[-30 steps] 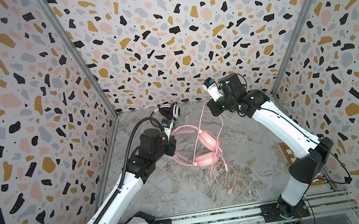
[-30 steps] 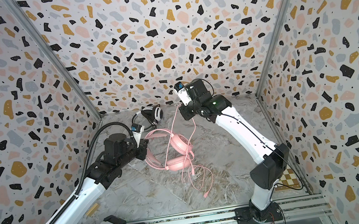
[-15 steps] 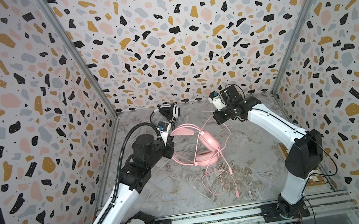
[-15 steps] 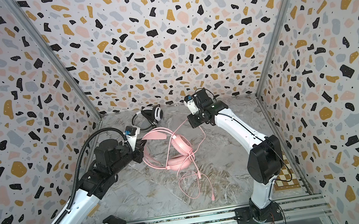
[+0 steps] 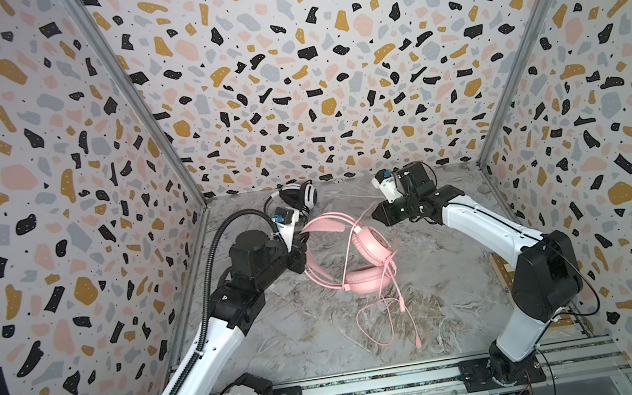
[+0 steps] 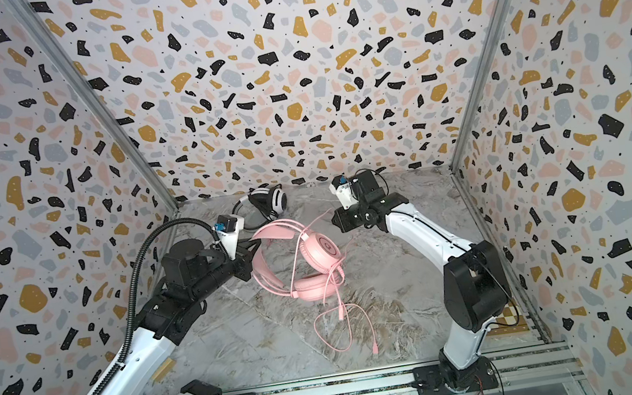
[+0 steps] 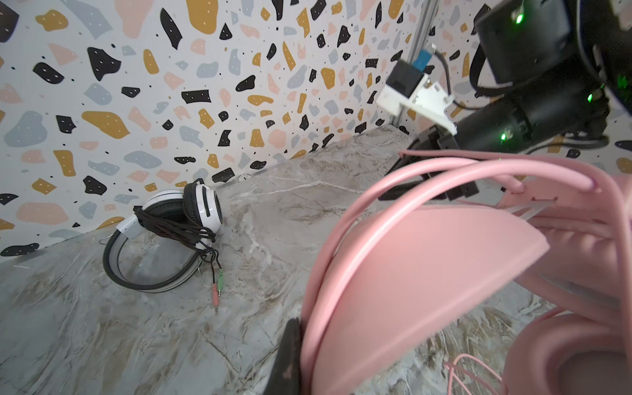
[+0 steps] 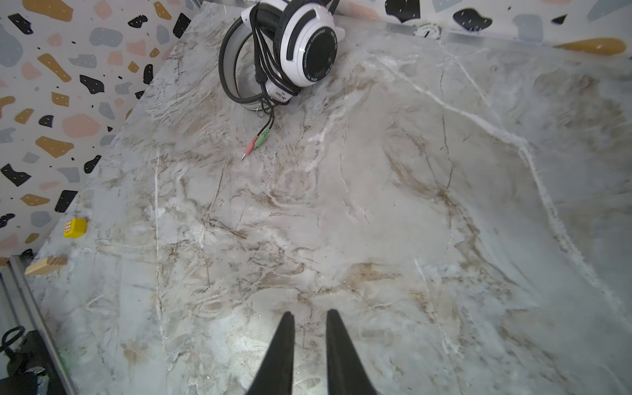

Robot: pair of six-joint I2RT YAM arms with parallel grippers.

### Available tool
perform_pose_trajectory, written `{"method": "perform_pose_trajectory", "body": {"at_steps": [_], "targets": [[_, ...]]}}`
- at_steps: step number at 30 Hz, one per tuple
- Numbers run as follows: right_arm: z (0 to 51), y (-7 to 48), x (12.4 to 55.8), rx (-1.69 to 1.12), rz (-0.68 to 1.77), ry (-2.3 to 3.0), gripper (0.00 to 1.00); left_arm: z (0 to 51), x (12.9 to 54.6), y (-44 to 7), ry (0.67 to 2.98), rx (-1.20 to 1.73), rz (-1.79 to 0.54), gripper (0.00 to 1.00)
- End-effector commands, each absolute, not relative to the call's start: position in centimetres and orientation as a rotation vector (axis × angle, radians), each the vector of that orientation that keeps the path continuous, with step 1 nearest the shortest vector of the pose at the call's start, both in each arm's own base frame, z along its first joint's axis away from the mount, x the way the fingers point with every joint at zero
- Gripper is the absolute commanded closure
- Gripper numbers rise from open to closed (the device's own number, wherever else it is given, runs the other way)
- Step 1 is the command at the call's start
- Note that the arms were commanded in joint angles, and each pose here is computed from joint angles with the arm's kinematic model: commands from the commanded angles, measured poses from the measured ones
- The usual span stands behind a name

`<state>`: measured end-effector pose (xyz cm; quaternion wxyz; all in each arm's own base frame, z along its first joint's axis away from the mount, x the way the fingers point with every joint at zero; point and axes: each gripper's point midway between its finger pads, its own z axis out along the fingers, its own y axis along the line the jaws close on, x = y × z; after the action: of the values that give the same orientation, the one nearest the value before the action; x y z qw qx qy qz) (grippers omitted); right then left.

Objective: Wrap the headphones

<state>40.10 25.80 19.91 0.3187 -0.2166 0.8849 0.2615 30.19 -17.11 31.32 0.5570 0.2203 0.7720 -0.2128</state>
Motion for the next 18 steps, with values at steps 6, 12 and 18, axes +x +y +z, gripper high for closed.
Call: {"method": "perform_pose_trajectory", "body": {"at_steps": [6, 12, 18], "targets": [[19.4, 25.6, 40.4, -0.508, 0.725, 2.311, 0.59, 40.8, 30.6, -17.9, 1.597, 0.470, -0.644, 1.00], [17.2, 24.2, 41.3, -0.469, 0.678, 2.355, 0.54, 43.6, 31.0, -16.9, 1.566, 0.406, -0.673, 1.00], [14.8, 22.6, 41.8, -0.407, 0.653, 2.390, 0.42, 45.0, 31.8, -17.5, 1.580, 0.404, -0.756, 1.00]]}}
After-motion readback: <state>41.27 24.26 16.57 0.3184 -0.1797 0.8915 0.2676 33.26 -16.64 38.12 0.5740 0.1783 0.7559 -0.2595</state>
